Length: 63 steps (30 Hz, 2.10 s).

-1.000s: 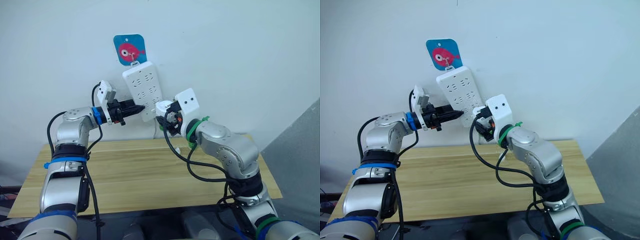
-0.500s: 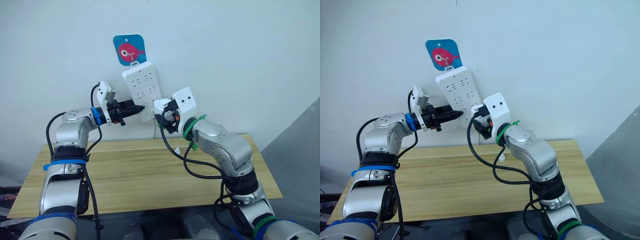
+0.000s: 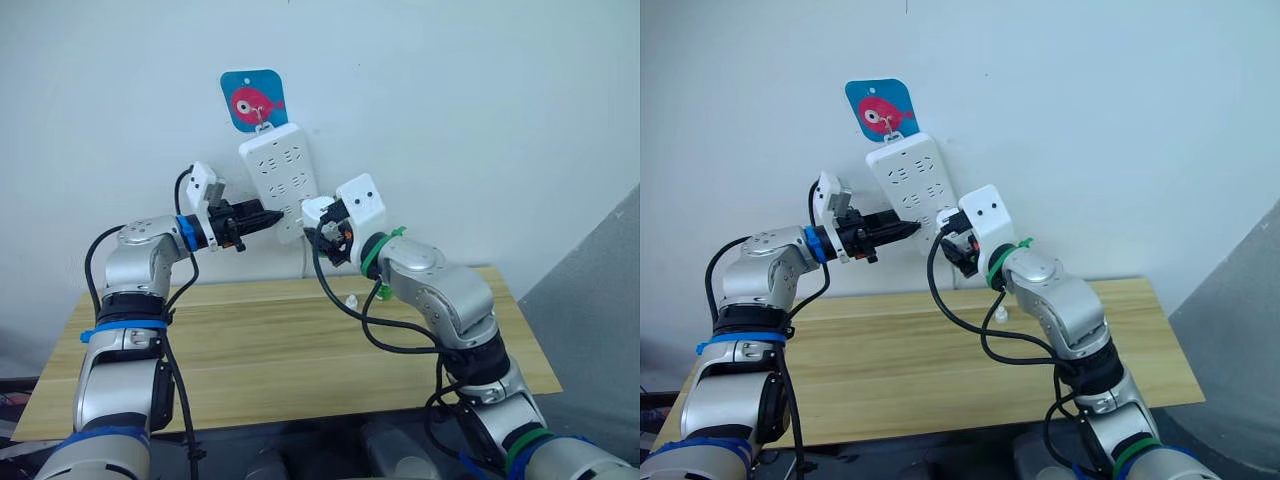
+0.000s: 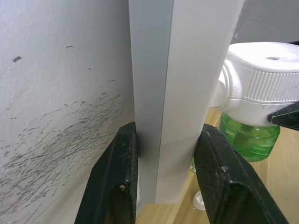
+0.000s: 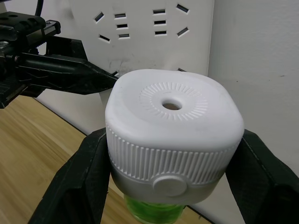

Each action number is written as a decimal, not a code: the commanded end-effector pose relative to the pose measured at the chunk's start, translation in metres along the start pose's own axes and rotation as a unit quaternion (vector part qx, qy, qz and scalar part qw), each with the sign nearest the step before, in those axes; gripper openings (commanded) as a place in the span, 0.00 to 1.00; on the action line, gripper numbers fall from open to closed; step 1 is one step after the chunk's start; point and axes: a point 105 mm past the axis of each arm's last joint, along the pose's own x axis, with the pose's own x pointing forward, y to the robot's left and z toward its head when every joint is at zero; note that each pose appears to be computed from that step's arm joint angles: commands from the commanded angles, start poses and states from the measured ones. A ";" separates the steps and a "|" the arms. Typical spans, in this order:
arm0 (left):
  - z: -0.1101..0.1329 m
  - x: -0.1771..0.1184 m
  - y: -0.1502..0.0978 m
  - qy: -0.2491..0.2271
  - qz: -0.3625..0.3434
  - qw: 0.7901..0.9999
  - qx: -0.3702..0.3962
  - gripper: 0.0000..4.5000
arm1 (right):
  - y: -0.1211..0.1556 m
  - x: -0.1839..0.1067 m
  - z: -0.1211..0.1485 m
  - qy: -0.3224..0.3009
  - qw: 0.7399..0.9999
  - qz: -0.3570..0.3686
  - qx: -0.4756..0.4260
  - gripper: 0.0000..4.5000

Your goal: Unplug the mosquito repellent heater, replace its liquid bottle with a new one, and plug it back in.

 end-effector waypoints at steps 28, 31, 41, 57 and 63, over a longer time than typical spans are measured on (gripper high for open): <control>0.009 0.007 -0.015 -0.022 -0.034 0.999 0.005 0.29 | 0.000 0.031 0.028 -0.046 0.999 -0.008 -0.017 0.68; 0.008 0.006 -0.014 -0.021 -0.029 0.999 0.007 0.29 | 0.002 0.030 0.026 -0.044 0.999 0.003 -0.022 0.68; 0.008 -0.001 0.003 -0.014 0.022 0.999 0.043 0.29 | -0.004 0.011 0.013 -0.032 0.999 0.012 -0.020 1.00; 0.017 -0.024 0.030 -0.028 0.094 0.993 0.072 0.94 | 0.013 -0.037 0.001 -0.015 0.995 0.085 -0.045 1.00; 0.009 -0.051 0.026 -0.005 0.111 0.991 0.078 1.00 | 0.024 -0.048 0.002 -0.038 0.988 0.141 -0.049 1.00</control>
